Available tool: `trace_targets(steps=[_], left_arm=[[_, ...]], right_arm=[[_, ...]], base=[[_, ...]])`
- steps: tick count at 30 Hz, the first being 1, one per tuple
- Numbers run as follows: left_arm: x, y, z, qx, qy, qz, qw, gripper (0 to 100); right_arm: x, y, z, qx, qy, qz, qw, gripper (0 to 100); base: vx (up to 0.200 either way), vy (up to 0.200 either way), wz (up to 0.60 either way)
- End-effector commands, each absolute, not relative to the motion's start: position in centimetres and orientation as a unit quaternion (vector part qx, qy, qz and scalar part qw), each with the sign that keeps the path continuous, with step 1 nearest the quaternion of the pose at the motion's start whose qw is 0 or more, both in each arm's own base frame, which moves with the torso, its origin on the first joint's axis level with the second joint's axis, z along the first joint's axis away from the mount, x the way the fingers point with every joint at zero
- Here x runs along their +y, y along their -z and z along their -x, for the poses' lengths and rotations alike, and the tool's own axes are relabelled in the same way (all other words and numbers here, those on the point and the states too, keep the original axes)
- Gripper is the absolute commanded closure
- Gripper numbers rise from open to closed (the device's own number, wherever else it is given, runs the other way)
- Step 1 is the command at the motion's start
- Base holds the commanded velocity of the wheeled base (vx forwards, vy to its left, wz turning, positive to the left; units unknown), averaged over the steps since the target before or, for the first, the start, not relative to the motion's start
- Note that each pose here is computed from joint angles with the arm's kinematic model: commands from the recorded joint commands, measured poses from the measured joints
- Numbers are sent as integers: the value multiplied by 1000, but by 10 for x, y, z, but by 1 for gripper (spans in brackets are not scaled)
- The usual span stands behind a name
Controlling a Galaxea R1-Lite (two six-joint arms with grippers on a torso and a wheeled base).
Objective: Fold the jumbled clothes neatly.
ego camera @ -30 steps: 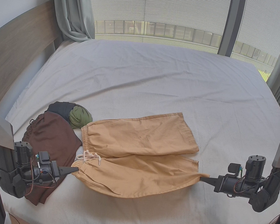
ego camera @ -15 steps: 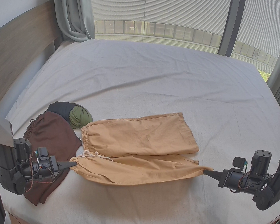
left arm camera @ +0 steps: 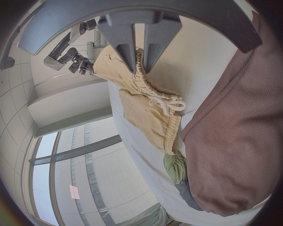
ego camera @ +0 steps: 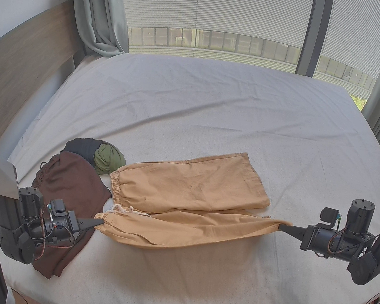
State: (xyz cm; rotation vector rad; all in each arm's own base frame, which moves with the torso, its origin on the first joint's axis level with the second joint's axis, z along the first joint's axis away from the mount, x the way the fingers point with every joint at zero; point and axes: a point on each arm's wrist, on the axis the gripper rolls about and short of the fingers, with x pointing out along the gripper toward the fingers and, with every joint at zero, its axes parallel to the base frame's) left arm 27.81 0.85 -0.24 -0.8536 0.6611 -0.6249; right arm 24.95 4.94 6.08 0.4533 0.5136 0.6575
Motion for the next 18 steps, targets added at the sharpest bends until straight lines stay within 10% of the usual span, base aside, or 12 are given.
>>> trace_targets(steps=[1,18], left_arm=[[9,0,-278,306,293,399,813,100],[10,-1,-280,301,296,397,815,100]], right_arm=[[50,-66,-248,237,-320,-216,891,100],[50,-76,-245,220,-326,-212,895,100]], base=[[0,0,0],[0,0,0]])
